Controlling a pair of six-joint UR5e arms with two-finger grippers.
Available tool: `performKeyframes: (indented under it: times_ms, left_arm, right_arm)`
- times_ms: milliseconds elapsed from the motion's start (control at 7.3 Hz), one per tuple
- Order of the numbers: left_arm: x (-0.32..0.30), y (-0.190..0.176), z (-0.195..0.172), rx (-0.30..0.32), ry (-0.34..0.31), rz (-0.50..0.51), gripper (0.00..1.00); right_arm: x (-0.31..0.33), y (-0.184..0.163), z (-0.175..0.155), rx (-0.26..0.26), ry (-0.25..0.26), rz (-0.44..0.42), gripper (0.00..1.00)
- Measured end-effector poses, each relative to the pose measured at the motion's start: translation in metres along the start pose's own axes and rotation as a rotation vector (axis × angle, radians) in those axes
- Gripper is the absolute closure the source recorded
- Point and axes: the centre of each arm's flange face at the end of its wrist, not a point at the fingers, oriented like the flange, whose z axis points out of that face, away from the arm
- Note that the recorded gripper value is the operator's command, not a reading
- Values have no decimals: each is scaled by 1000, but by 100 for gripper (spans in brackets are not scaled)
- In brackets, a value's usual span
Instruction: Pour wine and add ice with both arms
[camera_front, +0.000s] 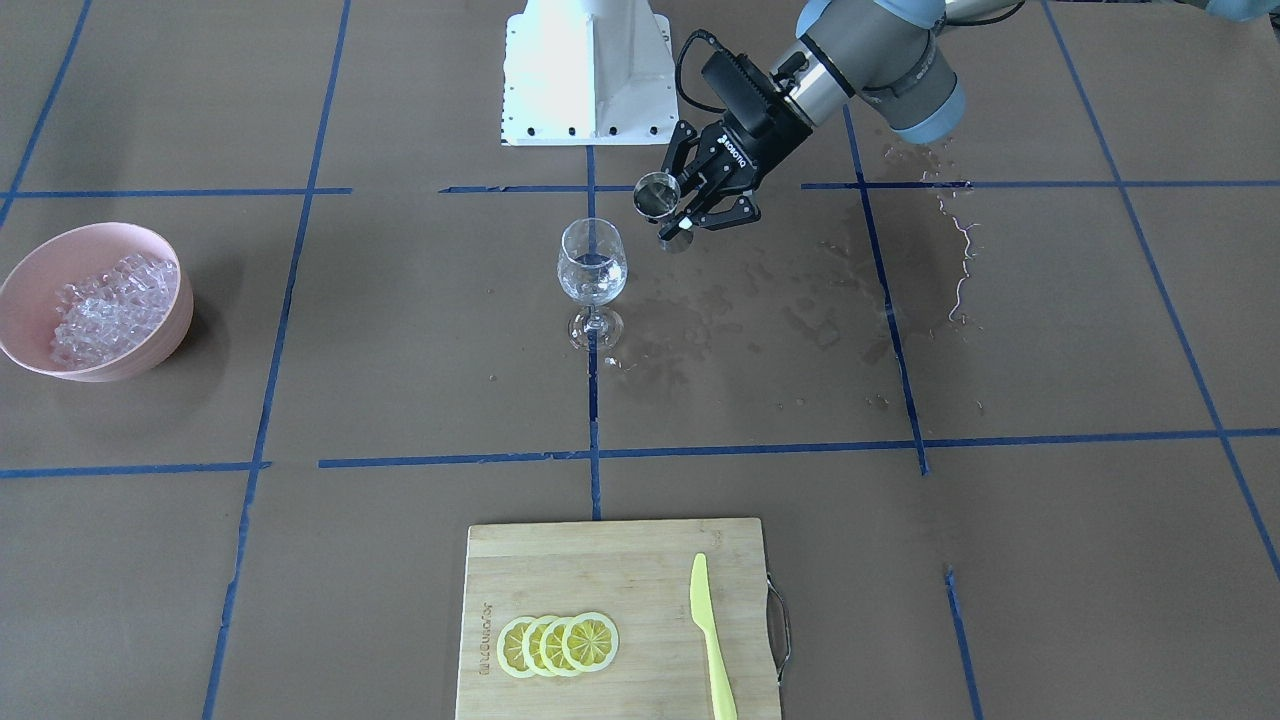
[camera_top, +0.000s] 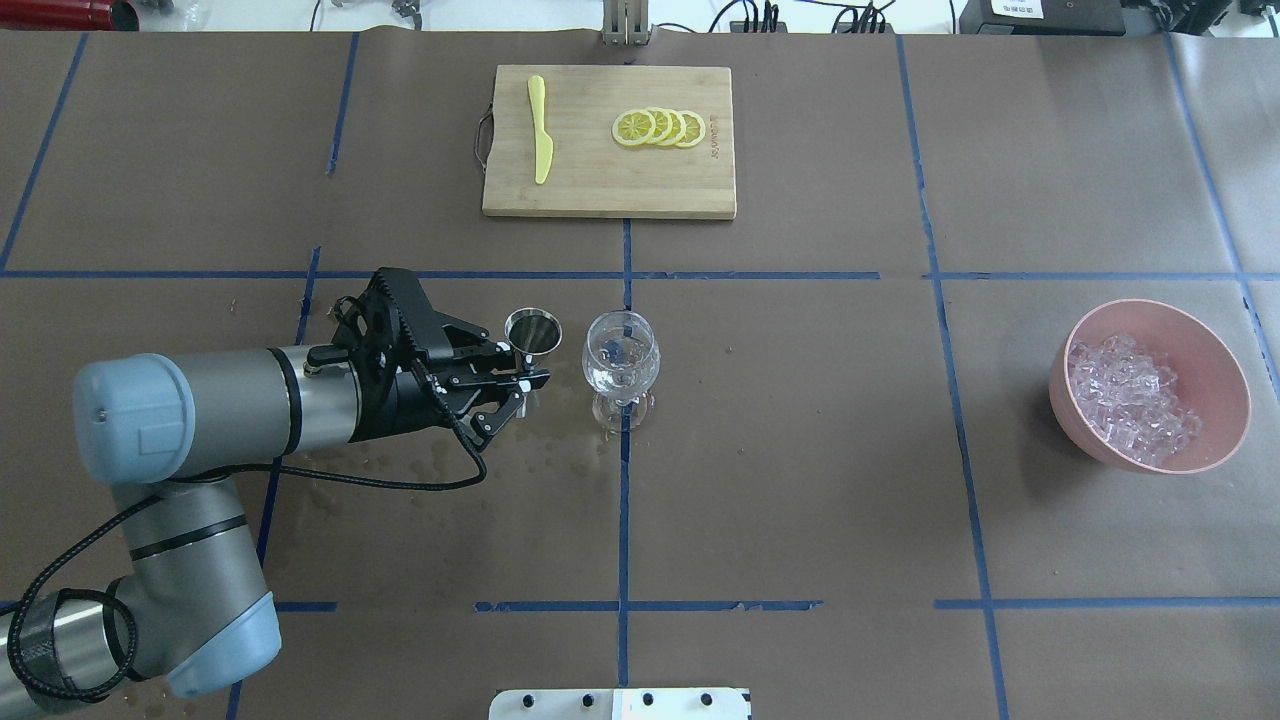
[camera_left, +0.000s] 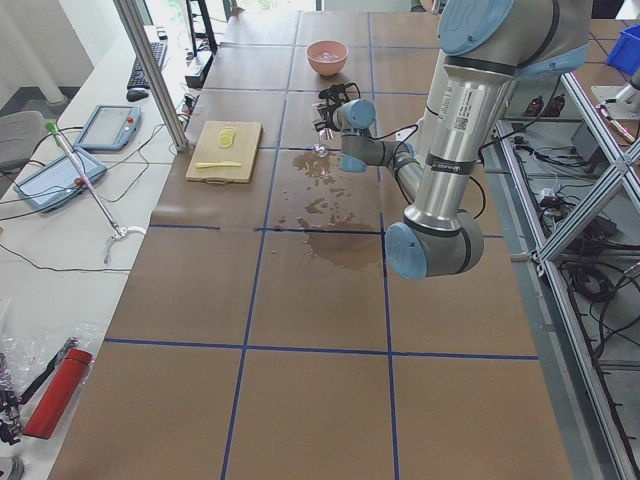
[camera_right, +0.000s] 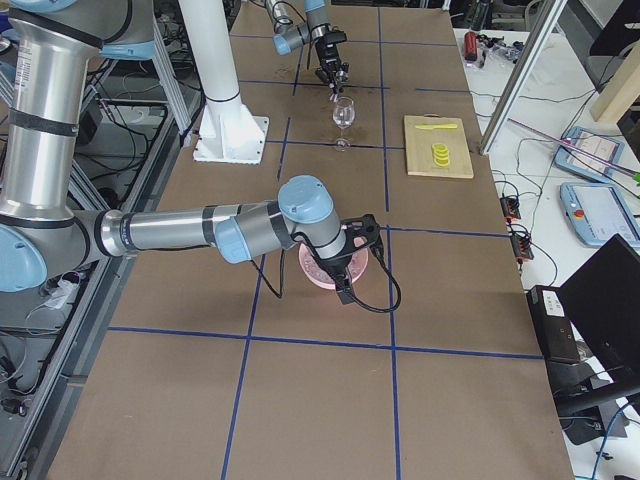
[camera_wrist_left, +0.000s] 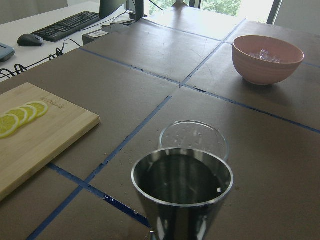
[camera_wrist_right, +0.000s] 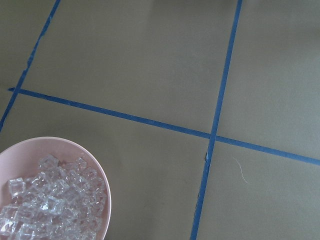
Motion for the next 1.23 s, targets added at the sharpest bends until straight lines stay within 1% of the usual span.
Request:
performKeyframes:
  times_ms: [411,821,1232]
  left_arm:
    - [10,-22,2,-94,-32,18,100]
    - [17,-40,13,-184,-65,32,100]
    - [20,-52,11,-264,-91,88,100]
  right_arm:
    - [2,1,2,-4,0,3,0]
    - [4,2,4,-8,1,5,0]
    - [5,2,5,-9,2,6,0]
